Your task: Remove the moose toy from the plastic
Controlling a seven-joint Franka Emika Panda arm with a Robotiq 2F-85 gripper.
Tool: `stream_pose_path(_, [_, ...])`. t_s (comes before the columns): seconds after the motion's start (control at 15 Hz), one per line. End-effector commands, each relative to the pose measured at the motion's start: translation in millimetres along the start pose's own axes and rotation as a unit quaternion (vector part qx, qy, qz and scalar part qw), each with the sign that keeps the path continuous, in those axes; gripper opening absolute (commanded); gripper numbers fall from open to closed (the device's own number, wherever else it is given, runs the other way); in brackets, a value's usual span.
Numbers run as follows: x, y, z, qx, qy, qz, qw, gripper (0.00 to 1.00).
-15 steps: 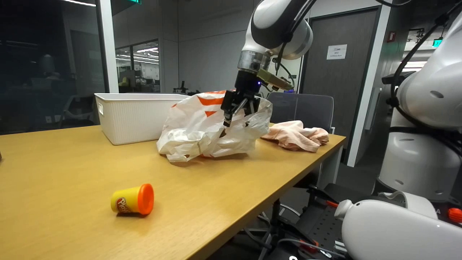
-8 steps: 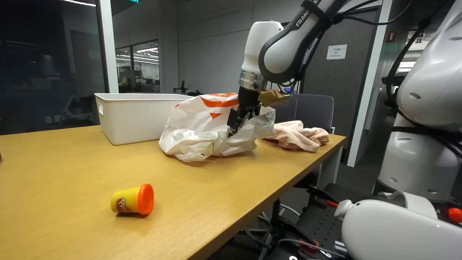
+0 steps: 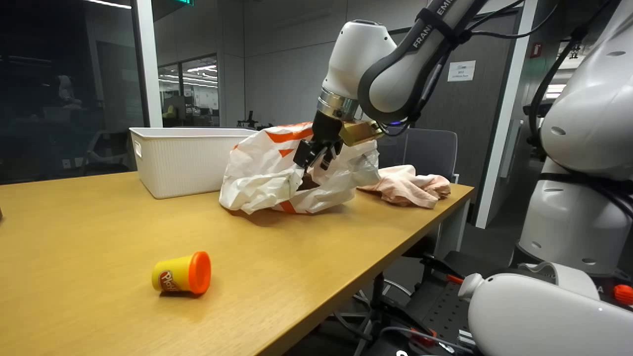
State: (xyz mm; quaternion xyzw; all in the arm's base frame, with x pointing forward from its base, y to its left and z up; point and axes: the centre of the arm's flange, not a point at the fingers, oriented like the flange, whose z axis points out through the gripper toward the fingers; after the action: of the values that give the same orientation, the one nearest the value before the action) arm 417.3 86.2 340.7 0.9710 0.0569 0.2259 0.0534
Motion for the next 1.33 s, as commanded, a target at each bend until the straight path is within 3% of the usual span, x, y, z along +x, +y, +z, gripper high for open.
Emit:
stream_pose_path(0.0, [15.8,-6.8,7.3,0.057,0.009,0.027,0.998,1.0])
stream_pose_path(0.27, [24.4,-11.6,31.8,0.077,-0.008,0.041,0.9961,1.0])
stream_pose_path(0.73, [59.1,-7.6,30.0,0.046,0.022,-0.009,0.9986,1.0])
stream_pose_path(1.0, [57.2,-3.3,53.1,0.041,-0.029,-0.064,0.9966,1.0])
stream_pose_path(1.2, [51.9,3.0,69.9,0.007,-0.07,-0.121,0.9901,1.0])
stream_pose_path(1.27, [53.7,7.0,73.5,-0.013,-0.065,-0.14,0.9879,1.0])
